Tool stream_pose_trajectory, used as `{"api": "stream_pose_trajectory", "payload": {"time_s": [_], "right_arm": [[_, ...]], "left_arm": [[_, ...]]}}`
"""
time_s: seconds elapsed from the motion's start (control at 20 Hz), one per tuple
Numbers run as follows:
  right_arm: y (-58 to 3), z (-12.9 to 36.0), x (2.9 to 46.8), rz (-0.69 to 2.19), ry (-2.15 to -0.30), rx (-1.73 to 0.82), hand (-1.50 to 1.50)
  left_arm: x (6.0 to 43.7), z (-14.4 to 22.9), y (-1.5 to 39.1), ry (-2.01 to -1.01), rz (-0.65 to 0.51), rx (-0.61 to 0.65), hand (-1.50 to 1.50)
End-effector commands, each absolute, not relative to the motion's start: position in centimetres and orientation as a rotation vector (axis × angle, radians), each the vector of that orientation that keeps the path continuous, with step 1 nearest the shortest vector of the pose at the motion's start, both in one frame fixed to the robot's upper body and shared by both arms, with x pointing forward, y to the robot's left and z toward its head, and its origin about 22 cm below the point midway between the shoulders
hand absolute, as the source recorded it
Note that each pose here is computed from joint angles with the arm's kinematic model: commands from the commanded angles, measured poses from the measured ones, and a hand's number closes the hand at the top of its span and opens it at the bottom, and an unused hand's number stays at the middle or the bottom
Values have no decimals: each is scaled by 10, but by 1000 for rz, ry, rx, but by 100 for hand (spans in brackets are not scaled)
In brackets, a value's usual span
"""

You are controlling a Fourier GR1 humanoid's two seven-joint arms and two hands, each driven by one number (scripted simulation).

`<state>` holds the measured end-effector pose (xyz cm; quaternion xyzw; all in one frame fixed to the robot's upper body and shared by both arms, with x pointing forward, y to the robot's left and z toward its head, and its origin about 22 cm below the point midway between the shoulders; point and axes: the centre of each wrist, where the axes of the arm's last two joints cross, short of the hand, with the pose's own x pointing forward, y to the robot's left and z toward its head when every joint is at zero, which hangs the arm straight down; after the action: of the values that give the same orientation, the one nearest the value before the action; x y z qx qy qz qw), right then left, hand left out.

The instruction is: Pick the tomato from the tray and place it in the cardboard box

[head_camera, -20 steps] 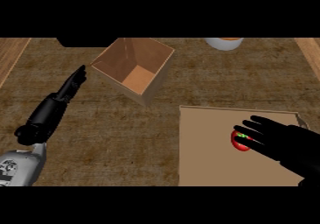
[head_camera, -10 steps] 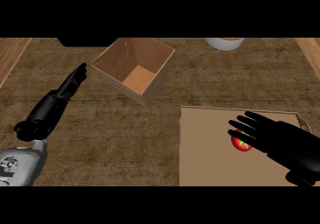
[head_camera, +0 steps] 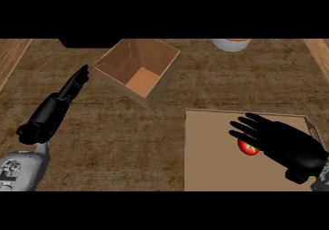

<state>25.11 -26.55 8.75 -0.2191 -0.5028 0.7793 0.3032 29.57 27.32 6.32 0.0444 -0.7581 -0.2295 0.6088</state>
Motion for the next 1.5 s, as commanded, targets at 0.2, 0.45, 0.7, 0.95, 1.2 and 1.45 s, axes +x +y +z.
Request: {"api": "stream_pose_trajectory", "payload": {"time_s": [0.2,0.45,0.7,0.95,1.2,1.45], "right_arm": [[-270,54,266,2071,-1301,-533,-150],[-249,42,264,2053,-1293,-641,-150],[-284,56,278,2035,-1282,-623,-150],[-259,27,283,2094,-1260,-575,-150],[-251,4,272,2128,-1455,-525,150],[-238,7,284,2129,-1573,-570,150]], "left_arm": [[272,66,277,-1743,-524,95,0],[298,65,283,-1741,-524,89,0],[276,58,274,-1740,-533,91,0],[298,59,261,-1746,-538,84,0],[297,59,276,-1755,-528,105,0],[294,59,272,-1749,-527,96,0]]}}
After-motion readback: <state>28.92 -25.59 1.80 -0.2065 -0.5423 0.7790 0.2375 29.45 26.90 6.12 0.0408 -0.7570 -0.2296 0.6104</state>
